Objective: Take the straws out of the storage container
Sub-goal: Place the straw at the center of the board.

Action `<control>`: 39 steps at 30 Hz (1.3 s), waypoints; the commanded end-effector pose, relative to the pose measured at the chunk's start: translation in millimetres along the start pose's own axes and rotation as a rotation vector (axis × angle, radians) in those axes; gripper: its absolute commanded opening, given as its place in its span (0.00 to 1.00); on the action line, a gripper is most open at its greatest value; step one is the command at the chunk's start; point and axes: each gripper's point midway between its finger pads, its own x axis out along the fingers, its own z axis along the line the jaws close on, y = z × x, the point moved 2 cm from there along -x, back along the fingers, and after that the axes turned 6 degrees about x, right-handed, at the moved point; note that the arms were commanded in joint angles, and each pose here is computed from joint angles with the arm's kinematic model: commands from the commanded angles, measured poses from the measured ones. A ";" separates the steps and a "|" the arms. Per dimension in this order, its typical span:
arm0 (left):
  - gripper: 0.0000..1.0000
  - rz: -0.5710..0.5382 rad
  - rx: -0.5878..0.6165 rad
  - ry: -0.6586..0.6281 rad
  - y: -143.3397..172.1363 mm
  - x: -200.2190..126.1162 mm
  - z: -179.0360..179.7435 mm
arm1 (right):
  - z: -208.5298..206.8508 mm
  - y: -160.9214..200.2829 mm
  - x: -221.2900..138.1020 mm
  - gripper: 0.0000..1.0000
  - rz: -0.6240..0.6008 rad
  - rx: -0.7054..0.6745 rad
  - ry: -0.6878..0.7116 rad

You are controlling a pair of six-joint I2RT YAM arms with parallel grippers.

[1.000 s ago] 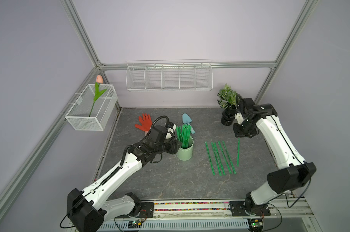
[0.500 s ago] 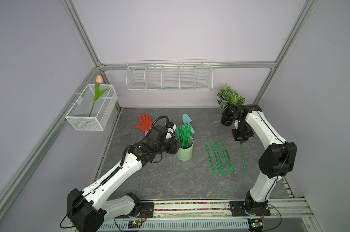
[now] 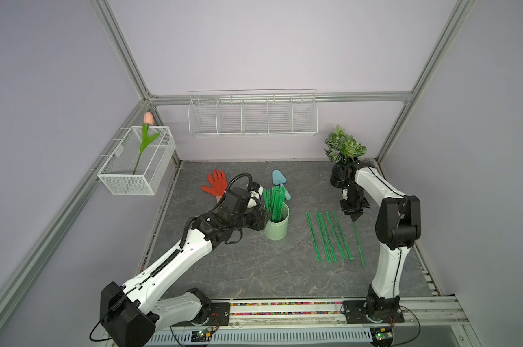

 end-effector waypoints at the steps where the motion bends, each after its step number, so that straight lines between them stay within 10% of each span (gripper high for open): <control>1: 0.54 -0.015 -0.001 -0.004 -6.2 -0.6 -0.6 | 1.5 -9.8 2.5 0.08 0.008 -0.017 -0.014; 39: 0.54 0.007 -0.001 -0.013 -2.6 4.8 1.2 | 17.1 -51.8 42.0 0.16 0.063 -0.031 -0.051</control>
